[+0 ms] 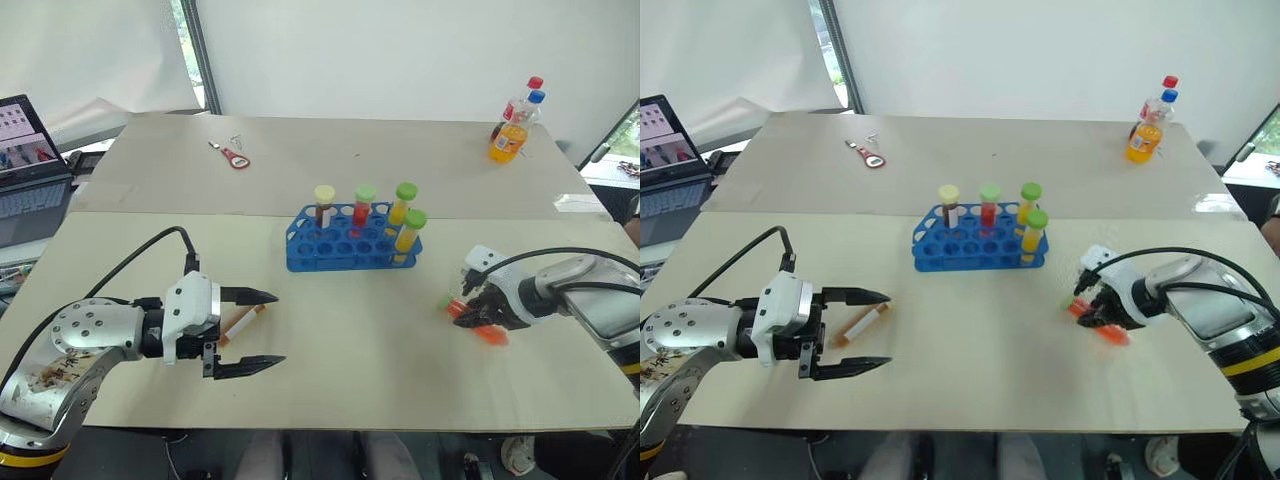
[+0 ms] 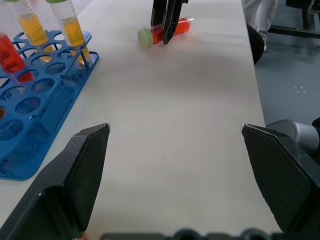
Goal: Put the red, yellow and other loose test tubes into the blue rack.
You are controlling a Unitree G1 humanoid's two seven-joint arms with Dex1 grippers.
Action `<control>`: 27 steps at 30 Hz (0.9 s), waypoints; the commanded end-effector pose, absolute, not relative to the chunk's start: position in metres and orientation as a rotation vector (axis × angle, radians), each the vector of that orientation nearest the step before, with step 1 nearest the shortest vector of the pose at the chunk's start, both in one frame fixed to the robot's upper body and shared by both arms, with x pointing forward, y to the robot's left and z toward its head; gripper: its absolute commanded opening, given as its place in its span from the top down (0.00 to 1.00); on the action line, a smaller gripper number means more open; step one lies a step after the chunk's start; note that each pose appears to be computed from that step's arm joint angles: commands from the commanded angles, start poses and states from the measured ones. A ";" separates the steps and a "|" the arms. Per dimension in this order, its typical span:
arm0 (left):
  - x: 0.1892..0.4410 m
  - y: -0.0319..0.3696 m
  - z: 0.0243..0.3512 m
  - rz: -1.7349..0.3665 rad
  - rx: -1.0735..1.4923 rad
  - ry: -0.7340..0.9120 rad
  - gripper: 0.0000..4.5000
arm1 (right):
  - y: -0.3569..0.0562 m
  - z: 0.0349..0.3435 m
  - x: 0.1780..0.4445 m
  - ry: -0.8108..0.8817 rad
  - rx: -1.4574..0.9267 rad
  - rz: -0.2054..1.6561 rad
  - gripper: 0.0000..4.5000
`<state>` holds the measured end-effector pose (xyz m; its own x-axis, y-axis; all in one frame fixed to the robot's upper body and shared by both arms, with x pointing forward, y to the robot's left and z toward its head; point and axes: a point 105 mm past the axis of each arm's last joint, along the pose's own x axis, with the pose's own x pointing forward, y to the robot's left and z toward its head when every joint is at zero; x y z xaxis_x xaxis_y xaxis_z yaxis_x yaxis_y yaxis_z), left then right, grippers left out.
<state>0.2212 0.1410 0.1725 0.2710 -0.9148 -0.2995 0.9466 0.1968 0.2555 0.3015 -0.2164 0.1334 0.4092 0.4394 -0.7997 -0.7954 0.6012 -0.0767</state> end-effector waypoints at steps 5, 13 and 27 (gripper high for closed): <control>0.233 0.168 0.188 -1.144 0.441 0.055 0.00 | -0.125 0.205 0.311 0.088 -0.304 0.974 0.77; 0.238 0.166 0.194 -1.099 0.397 0.019 0.00 | -0.099 0.223 0.352 -0.231 -0.176 0.718 0.77; 0.242 0.155 0.198 -1.123 0.386 -0.001 0.00 | -0.090 0.203 0.384 -0.282 -0.158 0.602 0.77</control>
<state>0.2448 0.1592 0.1896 0.4520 -0.8672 -0.2090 0.8775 0.3902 0.2787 0.3847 -0.0921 0.1861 0.8010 0.5804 0.1467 -0.5511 0.8106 -0.1983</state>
